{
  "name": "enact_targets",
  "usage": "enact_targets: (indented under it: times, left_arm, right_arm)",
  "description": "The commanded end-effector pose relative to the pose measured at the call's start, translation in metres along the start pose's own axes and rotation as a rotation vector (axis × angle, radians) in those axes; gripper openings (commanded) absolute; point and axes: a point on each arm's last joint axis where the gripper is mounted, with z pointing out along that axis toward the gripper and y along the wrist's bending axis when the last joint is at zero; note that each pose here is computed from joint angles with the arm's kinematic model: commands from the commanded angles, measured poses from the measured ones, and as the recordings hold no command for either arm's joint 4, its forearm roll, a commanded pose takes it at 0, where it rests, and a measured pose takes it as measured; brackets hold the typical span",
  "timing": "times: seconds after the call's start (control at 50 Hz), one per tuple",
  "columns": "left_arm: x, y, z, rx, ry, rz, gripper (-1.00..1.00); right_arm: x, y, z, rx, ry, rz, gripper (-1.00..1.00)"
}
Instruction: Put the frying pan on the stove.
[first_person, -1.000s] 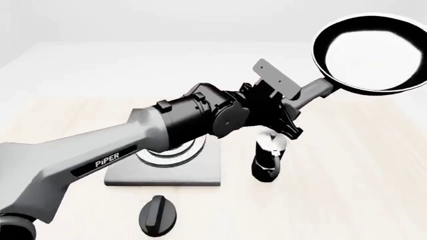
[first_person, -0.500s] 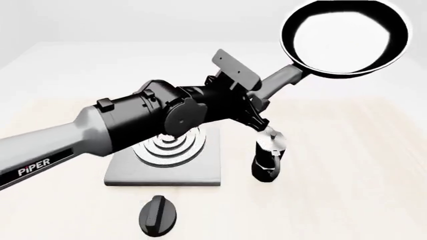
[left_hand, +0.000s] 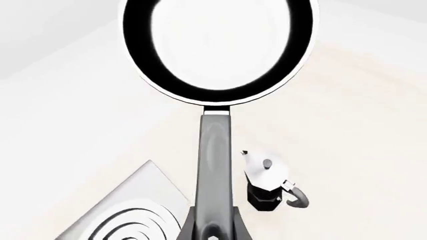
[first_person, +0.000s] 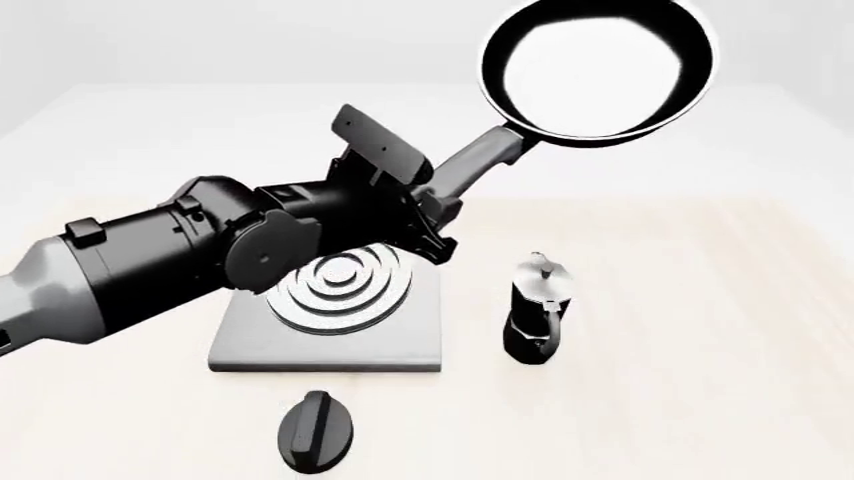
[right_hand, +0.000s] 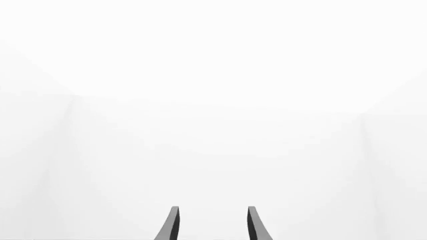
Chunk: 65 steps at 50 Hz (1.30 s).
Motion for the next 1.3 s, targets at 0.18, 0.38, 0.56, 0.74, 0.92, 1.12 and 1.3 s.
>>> enact_targets:
  times: [0.18,0.38,0.56,0.74,0.92,1.12,1.3]
  left_arm:
    - [0.007,0.024,-0.043,-0.078,-0.044,-0.044,-1.0]
    - [0.02,0.03,-0.064,-0.11,-0.04,-0.057,-1.0]
    - [0.034,0.032,-0.081,-0.127,-0.026,-0.06,-1.0]
    - [0.045,0.035,-0.099,-0.153,-0.015,-0.068,-1.0]
    - [0.057,0.035,-0.112,-0.171,-0.004,-0.08,-1.0]
    - [0.071,0.037,-0.128,-0.197,0.013,-0.093,-1.0]
    - [0.089,0.034,-0.136,-0.208,0.048,-0.106,-1.0]
  right_arm:
    - [0.004,0.0,0.004,-0.003,0.009,-0.002,1.0]
    - [0.006,0.001,0.005,-0.002,0.01,-0.002,1.0]
    - [0.003,0.0,0.002,-0.001,0.006,-0.005,1.0]
    - [0.004,0.0,0.003,-0.004,0.01,-0.005,1.0]
    - [0.005,0.001,0.005,-0.001,0.014,-0.012,1.0]
    - [0.012,0.0,0.01,-0.007,0.023,-0.02,1.0]
    - [0.012,0.002,0.01,-0.005,0.028,-0.031,1.0]
